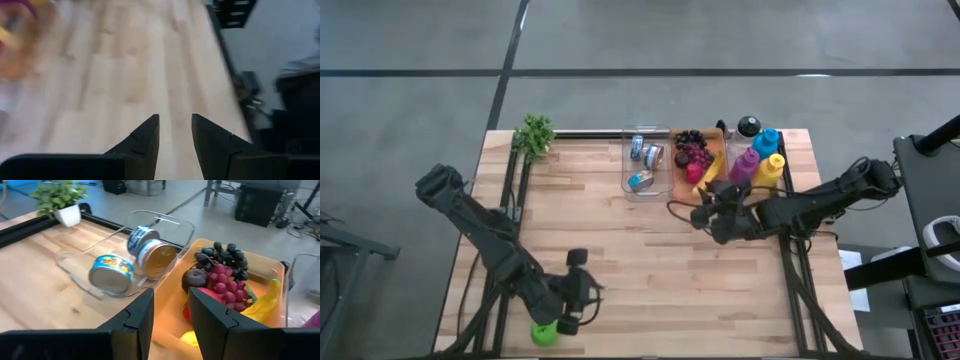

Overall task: Pick & Place Food Item
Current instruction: Put the green apple into the orange bin

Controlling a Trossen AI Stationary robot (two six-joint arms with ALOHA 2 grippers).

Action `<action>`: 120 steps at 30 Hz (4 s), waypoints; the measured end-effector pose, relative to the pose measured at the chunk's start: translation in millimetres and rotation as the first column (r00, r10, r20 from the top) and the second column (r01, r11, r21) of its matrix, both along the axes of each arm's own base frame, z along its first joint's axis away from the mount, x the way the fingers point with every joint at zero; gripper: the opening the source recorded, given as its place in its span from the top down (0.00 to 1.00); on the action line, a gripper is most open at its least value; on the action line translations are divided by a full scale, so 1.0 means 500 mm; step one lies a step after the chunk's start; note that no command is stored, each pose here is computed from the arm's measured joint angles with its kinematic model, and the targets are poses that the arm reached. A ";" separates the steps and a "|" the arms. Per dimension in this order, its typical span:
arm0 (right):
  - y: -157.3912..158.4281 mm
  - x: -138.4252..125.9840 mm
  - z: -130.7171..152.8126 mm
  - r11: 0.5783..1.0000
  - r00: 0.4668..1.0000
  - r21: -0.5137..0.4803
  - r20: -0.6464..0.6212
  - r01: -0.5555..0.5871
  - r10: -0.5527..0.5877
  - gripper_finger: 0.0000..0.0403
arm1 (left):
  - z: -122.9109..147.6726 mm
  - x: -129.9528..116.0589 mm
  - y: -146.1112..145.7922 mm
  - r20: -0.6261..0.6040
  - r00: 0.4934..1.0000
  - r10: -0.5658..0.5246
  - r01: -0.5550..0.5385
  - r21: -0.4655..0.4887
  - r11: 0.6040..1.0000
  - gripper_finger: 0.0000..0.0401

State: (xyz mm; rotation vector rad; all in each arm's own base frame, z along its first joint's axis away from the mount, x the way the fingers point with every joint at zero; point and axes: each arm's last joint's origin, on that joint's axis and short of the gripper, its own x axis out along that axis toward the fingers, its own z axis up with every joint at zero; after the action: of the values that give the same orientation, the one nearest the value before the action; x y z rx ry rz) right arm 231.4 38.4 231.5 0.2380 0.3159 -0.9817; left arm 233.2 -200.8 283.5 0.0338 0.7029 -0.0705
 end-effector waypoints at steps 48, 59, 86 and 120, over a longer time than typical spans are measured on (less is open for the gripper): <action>0.079 -0.027 0.012 0.984 0.984 -0.014 0.014 -0.178 0.178 0.84 | -0.175 -0.173 -0.066 -0.854 0.507 -0.113 -0.536 -0.416 0.734 0.71; 0.079 -0.026 0.012 0.983 0.983 -0.023 0.002 -0.185 0.185 0.81 | -0.227 -0.149 -0.020 -0.821 0.560 -0.111 -0.495 -0.439 0.750 0.71; 0.079 -0.025 0.012 0.982 0.982 -0.028 -0.001 -0.189 0.189 0.80 | -0.302 -0.029 -0.034 -0.689 0.699 -0.191 -0.290 -0.517 0.806 0.71; 0.080 -0.024 0.013 0.981 0.981 -0.033 -0.006 -0.194 0.193 0.84 | -0.304 0.126 0.089 -0.287 0.956 0.058 -0.136 -0.262 0.955 0.71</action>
State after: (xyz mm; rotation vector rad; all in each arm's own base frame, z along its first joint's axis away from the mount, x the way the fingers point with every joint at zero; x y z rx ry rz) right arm 219.2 78.2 237.8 0.1719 0.3185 -0.7944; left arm 296.4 -156.2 131.3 -0.2876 0.9682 -0.0797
